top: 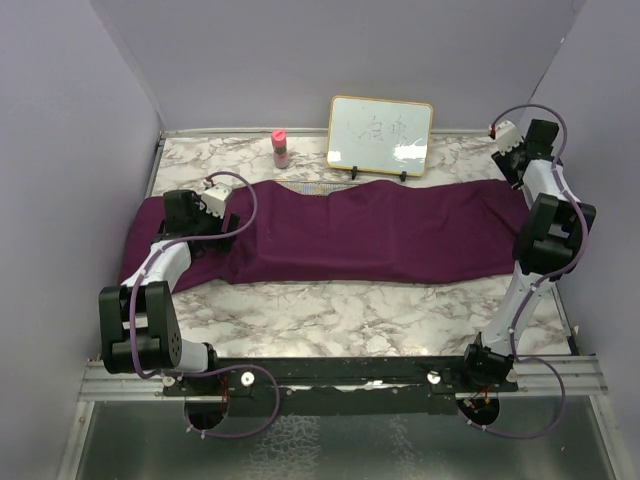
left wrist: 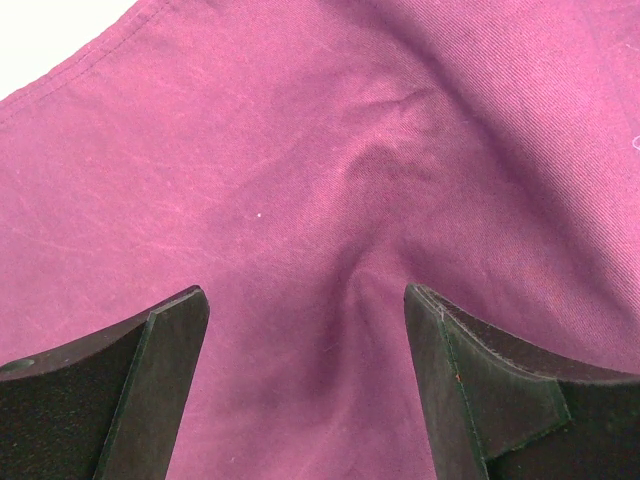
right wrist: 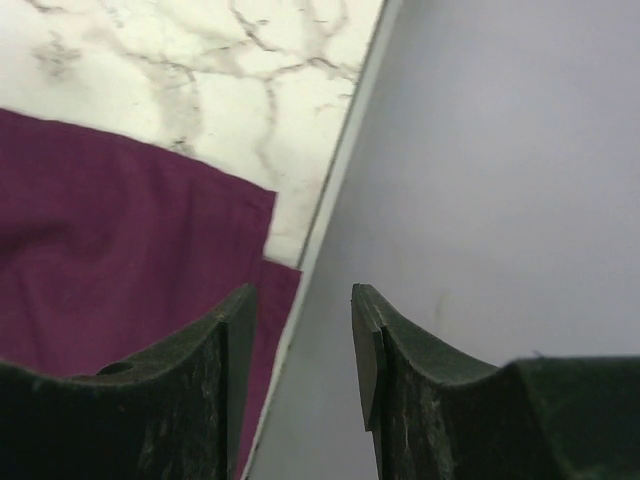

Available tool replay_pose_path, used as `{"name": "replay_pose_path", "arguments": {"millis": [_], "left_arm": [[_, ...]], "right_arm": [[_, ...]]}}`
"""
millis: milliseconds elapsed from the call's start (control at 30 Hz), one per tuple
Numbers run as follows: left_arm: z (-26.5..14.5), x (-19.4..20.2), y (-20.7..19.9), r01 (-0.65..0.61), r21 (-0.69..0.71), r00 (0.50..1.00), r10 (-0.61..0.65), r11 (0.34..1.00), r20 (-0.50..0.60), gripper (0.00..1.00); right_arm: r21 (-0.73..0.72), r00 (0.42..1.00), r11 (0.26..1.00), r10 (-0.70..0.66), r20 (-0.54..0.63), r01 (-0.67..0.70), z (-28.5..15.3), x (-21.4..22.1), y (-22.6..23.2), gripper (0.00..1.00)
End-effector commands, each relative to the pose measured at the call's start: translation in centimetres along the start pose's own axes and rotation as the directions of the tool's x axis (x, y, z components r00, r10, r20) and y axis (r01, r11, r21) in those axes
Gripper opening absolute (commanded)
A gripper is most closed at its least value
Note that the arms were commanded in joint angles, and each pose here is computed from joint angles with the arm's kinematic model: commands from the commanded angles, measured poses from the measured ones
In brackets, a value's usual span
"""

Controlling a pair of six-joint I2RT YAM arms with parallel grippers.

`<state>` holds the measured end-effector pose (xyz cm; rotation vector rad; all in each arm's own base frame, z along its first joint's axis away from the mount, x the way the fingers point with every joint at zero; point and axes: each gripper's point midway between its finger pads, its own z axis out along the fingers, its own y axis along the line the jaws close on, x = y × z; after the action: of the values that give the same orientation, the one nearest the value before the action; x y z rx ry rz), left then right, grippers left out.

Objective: Open and lay out the surgical kit
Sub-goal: Open the surgical kit at the center of the board.

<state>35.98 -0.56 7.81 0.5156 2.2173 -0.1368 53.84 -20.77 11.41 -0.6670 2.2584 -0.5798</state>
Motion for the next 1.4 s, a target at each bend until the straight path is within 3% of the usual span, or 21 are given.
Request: {"name": "replay_pose_path", "arguments": {"millis": [0,400,667,1167,1367], "left_arm": [[-0.1,-0.8,0.4,-0.017,-0.017,1.0,0.017,1.0,0.014,0.82],[-0.5,-1.4,1.5,-0.013,-0.082,0.999,0.015,0.997,0.031,0.82],[-0.3,-0.2,3.5,0.023,-0.177,0.999,-0.031,0.984,-0.043,0.82],[0.9,4.4,5.8,0.114,-0.185,0.964,-0.154,0.976,-0.215,0.82],[0.9,7.3,5.8,0.076,-0.164,0.938,-0.127,0.984,-0.323,0.82]], "right_arm": [[-0.126,0.995,0.988,0.092,0.032,-0.088,-0.4,-0.6,2.2,0.43],[-0.321,0.976,0.923,0.216,-0.025,-0.212,-6.7,2.3,9.8,0.43],[-0.36,0.959,0.889,0.256,-0.125,-0.284,-9.4,6.5,14.1,0.44],[-0.408,0.927,0.837,0.287,-0.242,-0.365,-8.8,13.6,16.1,0.43],[-0.421,0.911,0.82,0.269,-0.312,-0.387,-8.5,17.1,17.2,0.42]]}}
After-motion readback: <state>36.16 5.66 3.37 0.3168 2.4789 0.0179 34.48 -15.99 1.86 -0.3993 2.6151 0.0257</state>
